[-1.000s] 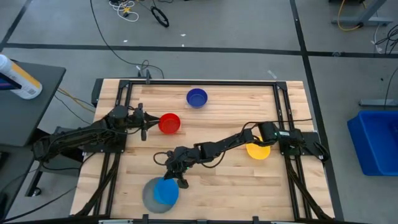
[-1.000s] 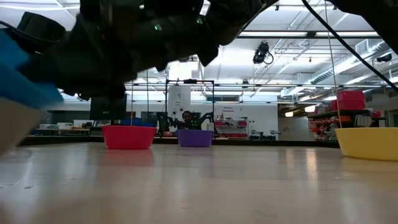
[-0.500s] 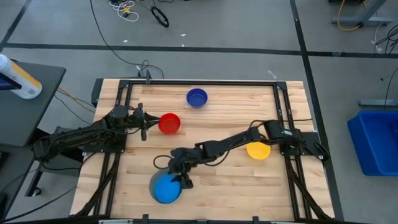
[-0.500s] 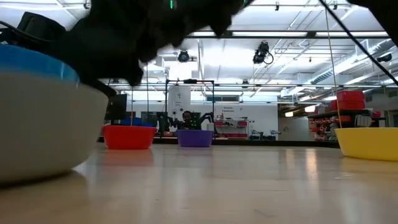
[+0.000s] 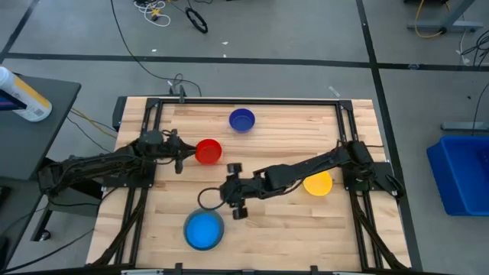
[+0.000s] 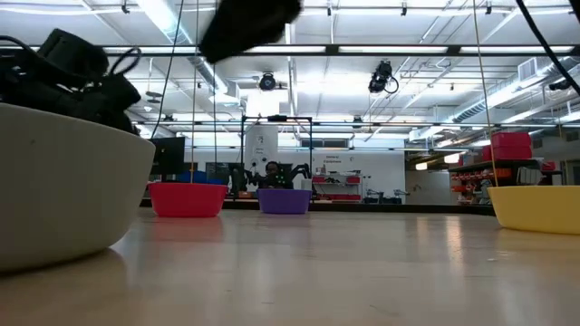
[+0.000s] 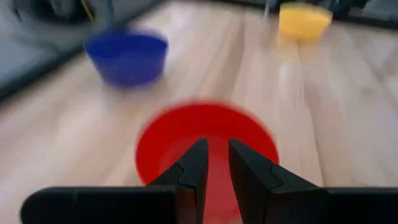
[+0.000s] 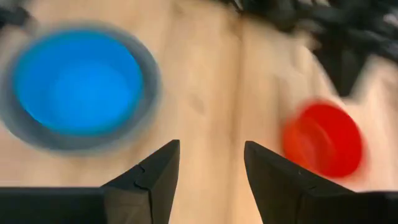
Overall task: Nest bowls inside each other
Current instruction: Stack the red bowl on top of the light blue bowl
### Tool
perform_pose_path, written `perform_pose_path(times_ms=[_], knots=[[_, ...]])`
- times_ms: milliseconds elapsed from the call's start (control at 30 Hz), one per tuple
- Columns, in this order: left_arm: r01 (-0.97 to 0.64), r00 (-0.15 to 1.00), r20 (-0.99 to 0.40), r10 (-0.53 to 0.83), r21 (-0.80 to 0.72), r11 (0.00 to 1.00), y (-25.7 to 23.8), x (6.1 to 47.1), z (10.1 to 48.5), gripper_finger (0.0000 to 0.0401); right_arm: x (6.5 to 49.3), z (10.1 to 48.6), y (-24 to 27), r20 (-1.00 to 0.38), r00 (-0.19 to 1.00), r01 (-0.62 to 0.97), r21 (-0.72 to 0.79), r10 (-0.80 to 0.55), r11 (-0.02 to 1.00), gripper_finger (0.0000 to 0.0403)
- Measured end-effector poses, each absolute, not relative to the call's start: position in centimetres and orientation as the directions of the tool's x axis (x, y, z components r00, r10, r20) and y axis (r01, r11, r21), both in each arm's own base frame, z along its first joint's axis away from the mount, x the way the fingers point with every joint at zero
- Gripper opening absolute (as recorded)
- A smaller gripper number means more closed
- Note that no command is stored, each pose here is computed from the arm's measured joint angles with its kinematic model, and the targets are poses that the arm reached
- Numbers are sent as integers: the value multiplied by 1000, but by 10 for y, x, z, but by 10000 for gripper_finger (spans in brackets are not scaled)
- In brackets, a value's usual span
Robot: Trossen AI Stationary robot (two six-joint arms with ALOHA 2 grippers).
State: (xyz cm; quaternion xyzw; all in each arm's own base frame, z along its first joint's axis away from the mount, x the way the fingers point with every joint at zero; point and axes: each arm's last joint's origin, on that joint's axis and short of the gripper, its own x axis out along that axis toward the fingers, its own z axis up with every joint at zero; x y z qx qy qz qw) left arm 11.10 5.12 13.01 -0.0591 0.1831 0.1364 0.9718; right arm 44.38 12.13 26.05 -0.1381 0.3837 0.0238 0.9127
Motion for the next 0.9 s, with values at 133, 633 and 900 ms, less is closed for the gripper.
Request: perform_pose_path(times_ms=[133,633,900], knots=[[-286,847,-489,208,-90,954,51,117,119,71,430,261,114,-762,623,-84,-293,-179,952,192],[-169,572,-809,134,44,985,33,196,125,76,408,261,120,-826,497,-56,-337,-267,940,192],[-161,453,-864,220,163,973,30,228,131,107,394,267,126,-812,466,-15,-404,-351,915,191]])
